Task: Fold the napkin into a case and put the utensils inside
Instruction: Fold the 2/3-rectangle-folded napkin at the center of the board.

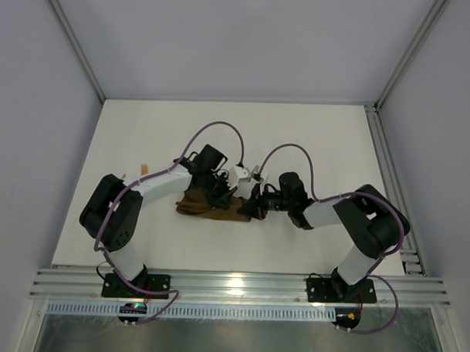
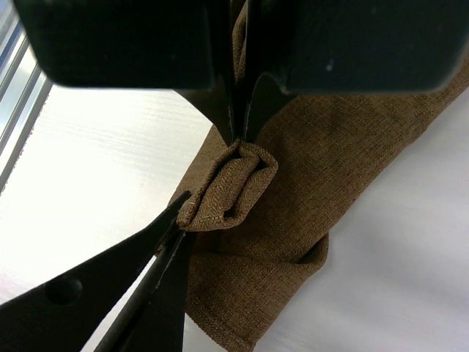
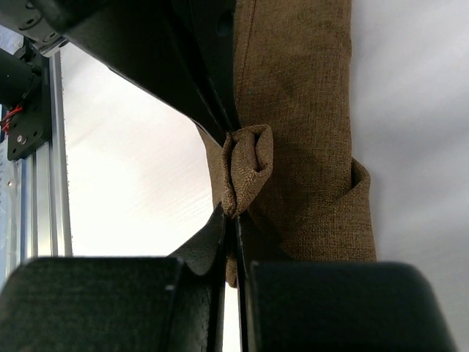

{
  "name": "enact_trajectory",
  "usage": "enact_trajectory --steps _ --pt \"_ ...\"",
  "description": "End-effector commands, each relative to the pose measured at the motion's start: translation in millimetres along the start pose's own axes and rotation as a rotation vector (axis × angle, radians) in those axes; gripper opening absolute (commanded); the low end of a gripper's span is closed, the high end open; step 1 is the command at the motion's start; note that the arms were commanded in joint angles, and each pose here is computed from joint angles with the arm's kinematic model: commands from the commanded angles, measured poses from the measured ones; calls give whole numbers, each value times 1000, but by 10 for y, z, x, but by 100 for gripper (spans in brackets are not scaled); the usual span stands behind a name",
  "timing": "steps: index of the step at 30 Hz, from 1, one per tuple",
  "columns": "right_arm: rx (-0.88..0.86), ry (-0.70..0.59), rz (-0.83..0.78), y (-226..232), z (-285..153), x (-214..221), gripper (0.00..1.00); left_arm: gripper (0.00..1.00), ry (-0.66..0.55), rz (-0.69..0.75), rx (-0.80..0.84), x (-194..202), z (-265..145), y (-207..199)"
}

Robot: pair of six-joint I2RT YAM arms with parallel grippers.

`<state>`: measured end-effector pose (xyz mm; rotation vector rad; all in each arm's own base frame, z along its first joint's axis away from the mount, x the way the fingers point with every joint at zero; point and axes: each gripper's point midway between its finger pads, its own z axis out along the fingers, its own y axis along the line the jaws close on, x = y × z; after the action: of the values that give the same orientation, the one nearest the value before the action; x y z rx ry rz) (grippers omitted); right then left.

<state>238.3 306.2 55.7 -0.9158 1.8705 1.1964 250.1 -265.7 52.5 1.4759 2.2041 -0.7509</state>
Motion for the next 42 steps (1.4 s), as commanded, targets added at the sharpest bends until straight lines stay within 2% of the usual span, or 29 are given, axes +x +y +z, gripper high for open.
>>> enact_trajectory --steps 1,2,5,8,10,14,19,27,34,42 --pt "-27 -53 -81 85 20 -187 10 0 25 -20 -25 25 -26 0" --pt "-12 -40 -63 61 20 -164 27 0 46 -36 -38 66 -8 26" --pt "54 -41 -53 -25 -12 -205 37 0 112 -107 -83 158 5 120" --pt "144 -55 -48 -84 -108 -324 42 0 170 -187 -65 208 -17 98" --pt "241 -88 -64 -174 -196 -467 42 0 217 -238 -27 293 12 31" --pt "353 -59 -85 -239 -206 -466 41 0 221 -252 3 268 36 2" --pt "478 -5 -41 -403 -149 -361 33 0 215 -276 24 239 31 -13" --pt "511 -7 17 -379 -58 -198 30 1 225 -311 36 194 31 -3" --pt "607 26 -2 -395 -120 -71 30 2 232 -328 18 164 50 50" --pt "612 49 -40 -282 -77 -27 32 3 259 -350 12 212 104 85"
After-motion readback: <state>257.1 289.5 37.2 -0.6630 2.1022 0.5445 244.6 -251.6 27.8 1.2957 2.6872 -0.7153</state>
